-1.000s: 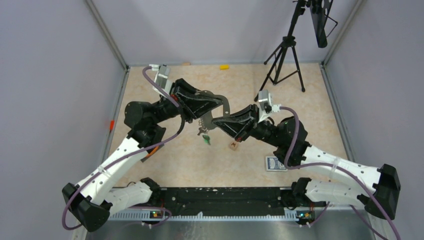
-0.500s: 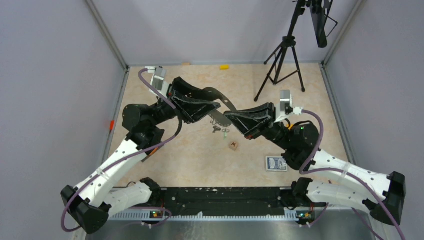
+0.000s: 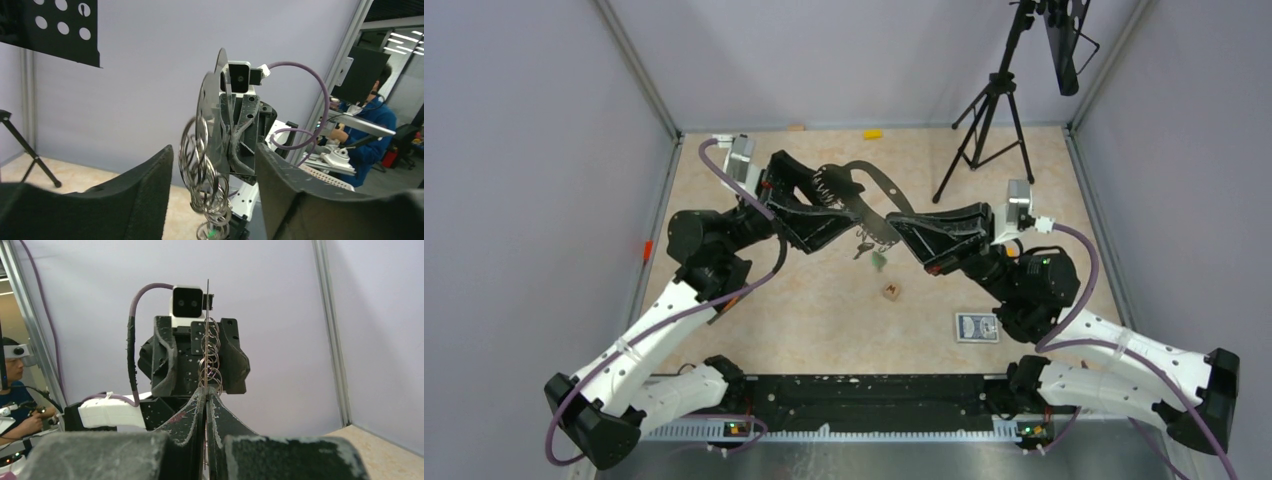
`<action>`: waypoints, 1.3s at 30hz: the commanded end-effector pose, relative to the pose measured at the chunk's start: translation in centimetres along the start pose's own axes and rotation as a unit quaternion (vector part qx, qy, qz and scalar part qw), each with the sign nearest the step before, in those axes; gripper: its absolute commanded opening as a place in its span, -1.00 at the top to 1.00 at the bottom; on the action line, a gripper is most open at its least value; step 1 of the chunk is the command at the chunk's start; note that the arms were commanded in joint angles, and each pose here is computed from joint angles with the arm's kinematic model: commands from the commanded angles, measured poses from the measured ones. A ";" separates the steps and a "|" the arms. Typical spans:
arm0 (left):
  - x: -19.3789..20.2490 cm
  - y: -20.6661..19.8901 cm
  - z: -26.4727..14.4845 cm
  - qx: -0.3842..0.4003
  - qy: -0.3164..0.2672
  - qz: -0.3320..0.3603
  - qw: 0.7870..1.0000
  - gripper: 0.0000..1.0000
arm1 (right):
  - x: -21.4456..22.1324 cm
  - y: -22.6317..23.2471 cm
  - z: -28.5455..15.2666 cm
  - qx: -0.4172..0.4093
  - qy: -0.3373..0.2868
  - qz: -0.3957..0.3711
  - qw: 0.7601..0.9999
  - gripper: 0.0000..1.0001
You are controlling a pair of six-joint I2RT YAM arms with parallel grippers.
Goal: Remove the keys from the keyring
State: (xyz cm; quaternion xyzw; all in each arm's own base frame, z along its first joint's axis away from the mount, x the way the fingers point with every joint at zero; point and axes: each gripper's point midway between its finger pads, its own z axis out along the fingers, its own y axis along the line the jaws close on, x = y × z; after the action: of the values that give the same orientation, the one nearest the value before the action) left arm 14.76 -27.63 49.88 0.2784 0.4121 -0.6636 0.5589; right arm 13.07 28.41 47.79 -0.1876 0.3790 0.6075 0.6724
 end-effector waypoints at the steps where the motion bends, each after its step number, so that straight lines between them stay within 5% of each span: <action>1: -0.1 -0.9 -0.1 0.022 -0.006 0.006 1.000 -0.42 | -4.2 0.8 0.0 -0.007 -0.072 -0.006 0.997 1.00; 4: 0.1 -1.1 -0.2 0.032 -0.011 -0.003 0.999 -0.58 | -4.9 1.0 0.1 -0.009 -0.089 -0.002 0.996 1.00; 14: 1.1 -0.7 -0.4 0.041 -0.013 -0.033 0.999 -0.59 | -6.4 0.8 0.7 -0.005 -0.130 -0.003 0.991 1.00; 39: 1.0 -0.6 -0.1 0.064 -0.063 -0.054 0.995 -0.18 | -4.5 0.4 1.5 -0.018 -0.125 0.018 0.992 1.00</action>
State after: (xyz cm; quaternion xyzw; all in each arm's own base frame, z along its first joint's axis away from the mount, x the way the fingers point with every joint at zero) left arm 14.76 -28.93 47.41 0.2553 0.3880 -0.7266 0.5064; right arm 13.84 27.71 50.42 -0.1293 0.3217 0.6311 0.6939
